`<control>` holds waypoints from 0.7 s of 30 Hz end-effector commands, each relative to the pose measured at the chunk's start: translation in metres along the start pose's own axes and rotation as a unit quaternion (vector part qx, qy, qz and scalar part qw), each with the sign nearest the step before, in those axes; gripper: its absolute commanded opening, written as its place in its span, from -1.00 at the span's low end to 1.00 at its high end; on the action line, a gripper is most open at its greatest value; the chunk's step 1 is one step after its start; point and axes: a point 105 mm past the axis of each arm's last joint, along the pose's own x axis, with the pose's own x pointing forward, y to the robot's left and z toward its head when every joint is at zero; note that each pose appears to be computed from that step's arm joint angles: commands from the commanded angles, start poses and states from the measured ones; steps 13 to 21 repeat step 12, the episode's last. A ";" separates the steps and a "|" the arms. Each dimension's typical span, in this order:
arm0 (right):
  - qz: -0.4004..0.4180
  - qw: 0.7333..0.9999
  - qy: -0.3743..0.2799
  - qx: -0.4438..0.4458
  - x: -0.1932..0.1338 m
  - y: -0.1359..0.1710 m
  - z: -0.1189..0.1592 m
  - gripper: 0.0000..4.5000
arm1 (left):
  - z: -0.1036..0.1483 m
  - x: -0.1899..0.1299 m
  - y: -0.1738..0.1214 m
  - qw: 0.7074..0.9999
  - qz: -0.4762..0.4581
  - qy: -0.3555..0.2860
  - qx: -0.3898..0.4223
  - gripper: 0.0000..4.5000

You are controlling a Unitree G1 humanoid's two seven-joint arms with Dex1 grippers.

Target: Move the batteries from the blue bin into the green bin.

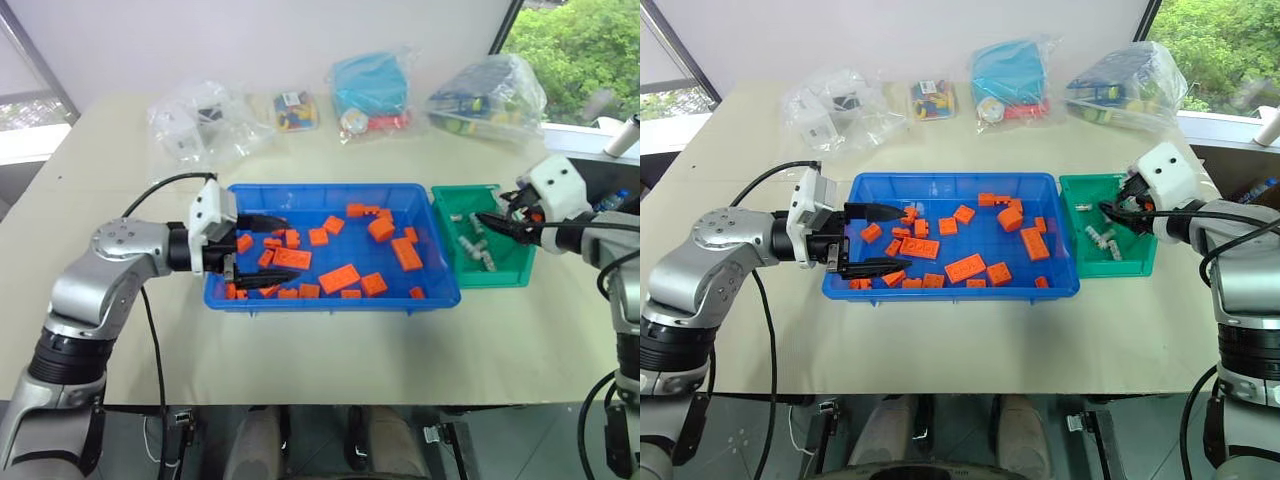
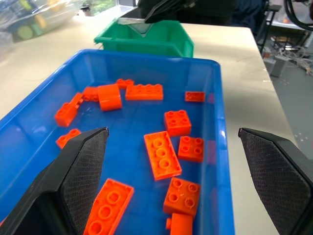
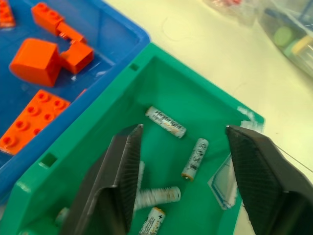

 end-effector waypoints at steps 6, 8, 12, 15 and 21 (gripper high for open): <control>0.107 0.994 -0.027 0.002 -0.059 -0.010 -0.007 0.09 | -0.003 -0.046 0.021 0.997 0.077 0.020 -0.013 1.00; 0.141 0.990 -0.024 0.002 -0.069 -0.006 -0.011 0.09 | -0.001 -0.062 0.027 0.994 0.104 0.028 -0.015 1.00; 0.171 0.985 -0.028 0.018 -0.076 -0.004 -0.014 0.09 | -0.001 -0.087 0.032 0.989 0.138 0.039 -0.017 1.00; 0.171 0.985 -0.028 0.018 -0.076 -0.004 -0.014 0.09 | -0.001 -0.087 0.032 0.989 0.138 0.039 -0.017 1.00; 0.171 0.985 -0.028 0.018 -0.076 -0.004 -0.014 0.09 | -0.001 -0.087 0.032 0.989 0.138 0.039 -0.017 1.00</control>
